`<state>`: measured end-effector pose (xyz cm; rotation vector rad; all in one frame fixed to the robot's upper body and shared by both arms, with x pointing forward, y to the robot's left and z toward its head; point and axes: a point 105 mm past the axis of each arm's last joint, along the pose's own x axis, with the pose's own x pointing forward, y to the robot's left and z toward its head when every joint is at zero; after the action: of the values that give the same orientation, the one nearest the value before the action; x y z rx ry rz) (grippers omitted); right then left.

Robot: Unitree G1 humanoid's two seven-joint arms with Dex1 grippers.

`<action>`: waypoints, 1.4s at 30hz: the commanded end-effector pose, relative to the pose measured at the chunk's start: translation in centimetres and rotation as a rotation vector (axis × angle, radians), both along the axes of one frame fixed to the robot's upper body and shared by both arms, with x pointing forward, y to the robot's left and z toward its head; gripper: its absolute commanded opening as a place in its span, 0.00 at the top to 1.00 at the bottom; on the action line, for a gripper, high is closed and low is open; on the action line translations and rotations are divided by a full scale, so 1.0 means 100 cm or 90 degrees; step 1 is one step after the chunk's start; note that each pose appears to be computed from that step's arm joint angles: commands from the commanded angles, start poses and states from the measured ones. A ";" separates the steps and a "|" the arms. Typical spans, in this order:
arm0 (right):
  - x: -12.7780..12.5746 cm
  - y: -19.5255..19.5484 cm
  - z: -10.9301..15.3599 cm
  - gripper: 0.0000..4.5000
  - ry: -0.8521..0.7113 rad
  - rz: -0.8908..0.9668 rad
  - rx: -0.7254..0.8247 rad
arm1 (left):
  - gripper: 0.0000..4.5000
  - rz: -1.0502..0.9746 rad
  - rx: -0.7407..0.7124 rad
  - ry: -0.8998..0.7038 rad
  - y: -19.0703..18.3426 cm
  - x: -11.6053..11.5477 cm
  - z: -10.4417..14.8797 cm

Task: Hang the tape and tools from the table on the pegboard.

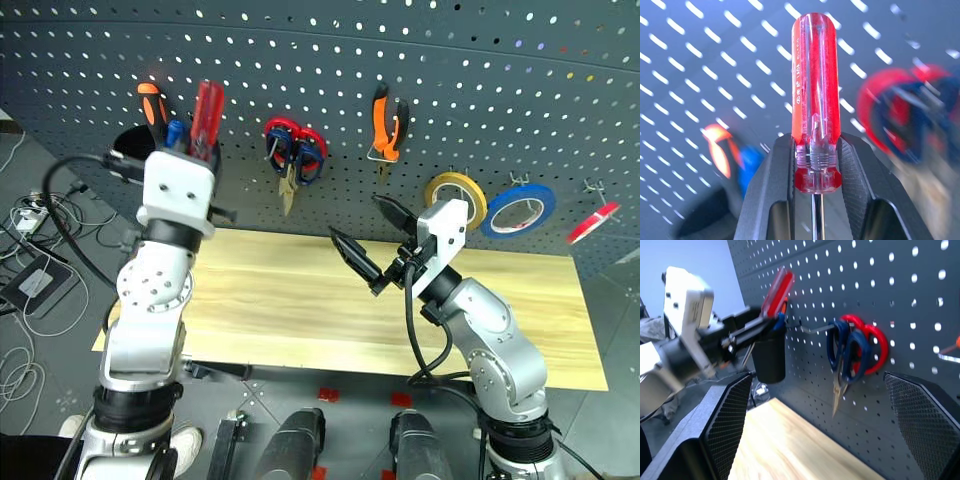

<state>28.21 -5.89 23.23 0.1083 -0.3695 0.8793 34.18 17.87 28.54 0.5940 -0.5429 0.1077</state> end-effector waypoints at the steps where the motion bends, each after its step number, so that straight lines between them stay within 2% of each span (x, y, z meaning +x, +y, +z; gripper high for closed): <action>1: 0.000 -0.001 0.009 0.00 -0.029 -0.010 0.009 | 0.81 0.027 0.007 -0.089 0.012 -0.003 0.043; 8: 0.003 -0.001 0.008 0.00 -0.028 -0.022 0.013 | 0.81 0.039 0.018 -0.159 0.016 0.006 0.089; 12: 0.001 -0.001 0.008 0.00 -0.028 -0.025 0.013 | 0.81 0.046 0.003 -0.177 0.020 0.008 0.101; 21: 0.000 -0.002 0.007 0.00 -0.027 -0.034 0.006 | 0.81 0.083 -0.067 -0.106 0.047 0.024 0.070; 30: 0.001 -0.003 0.005 0.00 -0.024 -0.037 -0.004 | 0.81 0.099 -0.120 -0.091 0.059 0.037 0.063; 42: 0.003 -0.003 0.004 0.00 -0.025 -0.039 -0.009 | 0.81 0.095 -0.134 -0.083 0.057 0.043 0.058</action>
<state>29.30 -6.35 22.50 0.0843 -0.3446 0.8124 39.32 23.67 32.60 0.4370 -0.5352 0.3267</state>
